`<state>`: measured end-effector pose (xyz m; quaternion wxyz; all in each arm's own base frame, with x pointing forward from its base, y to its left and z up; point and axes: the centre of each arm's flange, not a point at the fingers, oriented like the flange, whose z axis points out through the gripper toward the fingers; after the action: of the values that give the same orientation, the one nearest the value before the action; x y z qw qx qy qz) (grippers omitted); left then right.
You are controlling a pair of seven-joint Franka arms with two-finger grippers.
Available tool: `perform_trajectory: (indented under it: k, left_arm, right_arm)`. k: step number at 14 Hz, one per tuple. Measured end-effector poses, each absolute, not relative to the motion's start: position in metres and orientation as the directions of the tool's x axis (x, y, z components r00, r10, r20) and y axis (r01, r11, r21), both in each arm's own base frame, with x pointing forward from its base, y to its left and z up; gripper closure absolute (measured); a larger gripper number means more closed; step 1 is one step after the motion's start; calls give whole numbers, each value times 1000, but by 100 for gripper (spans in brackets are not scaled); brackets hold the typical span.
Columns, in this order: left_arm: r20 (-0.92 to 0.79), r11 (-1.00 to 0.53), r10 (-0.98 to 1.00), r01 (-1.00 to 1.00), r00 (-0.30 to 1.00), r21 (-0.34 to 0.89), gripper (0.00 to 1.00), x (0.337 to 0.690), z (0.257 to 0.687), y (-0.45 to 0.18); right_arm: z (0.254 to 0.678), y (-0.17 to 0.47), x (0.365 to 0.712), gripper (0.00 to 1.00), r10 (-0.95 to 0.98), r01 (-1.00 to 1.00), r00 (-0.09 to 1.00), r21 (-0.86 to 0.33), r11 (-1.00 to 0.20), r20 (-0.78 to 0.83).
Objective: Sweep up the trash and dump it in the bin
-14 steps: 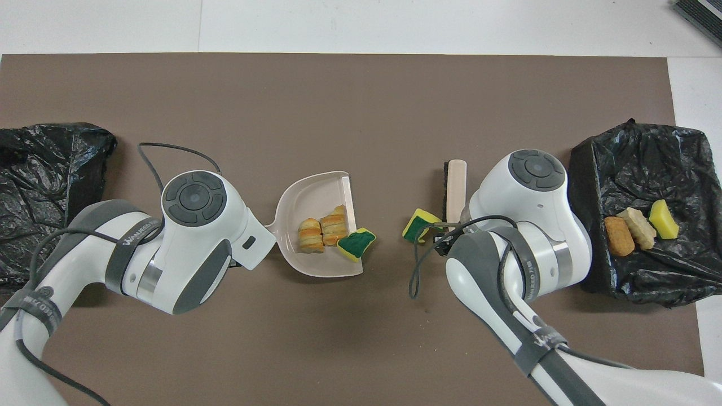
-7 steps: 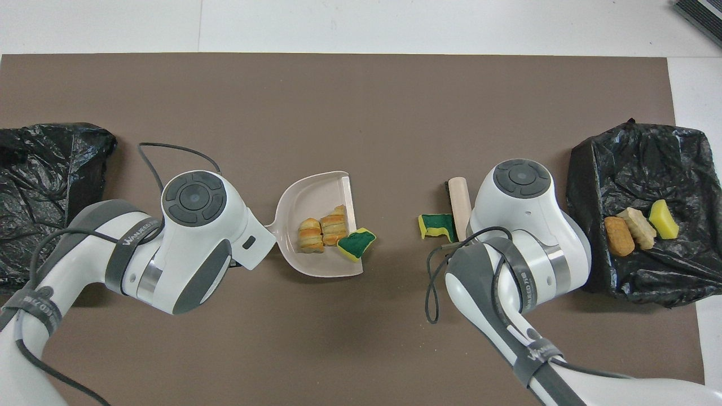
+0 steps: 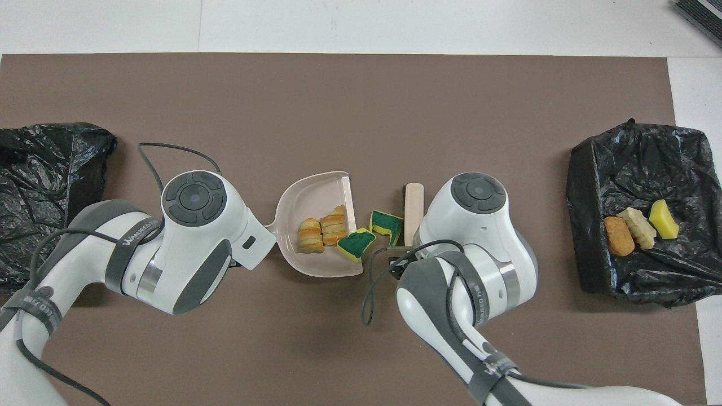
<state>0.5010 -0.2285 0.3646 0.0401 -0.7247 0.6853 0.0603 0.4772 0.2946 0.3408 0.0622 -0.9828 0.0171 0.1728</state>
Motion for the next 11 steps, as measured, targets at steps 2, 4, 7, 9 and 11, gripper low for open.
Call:
perform_trajectory:
  k: [2,4,7,9,11]
  left_arm:
    - [-142,-58,-988,-998,53,25,68,501,365,-228]
    - [-142,-58,-988,-998,53,25,68,501,365,-228]
    - [-142,-58,-988,-998,53,25,68,501,365,-228]
    - [-142,-58,-988,-998,53,25,68,501,365,-228]
    - [-142,-57,-988,-998,53,25,68,501,365,-228]
  right_arm:
    - [336,331,468,74,0,-57,946,-168,-984,-324]
    - [331,353,463,74,-15,-98,944,-236,-967,-329]
    - [340,365,467,74,-31,-136,939,-289,-947,-341]
    - [345,363,469,74,-25,-135,933,-285,-949,-360]
    - [349,354,468,74,-17,-129,919,-260,-957,-394]
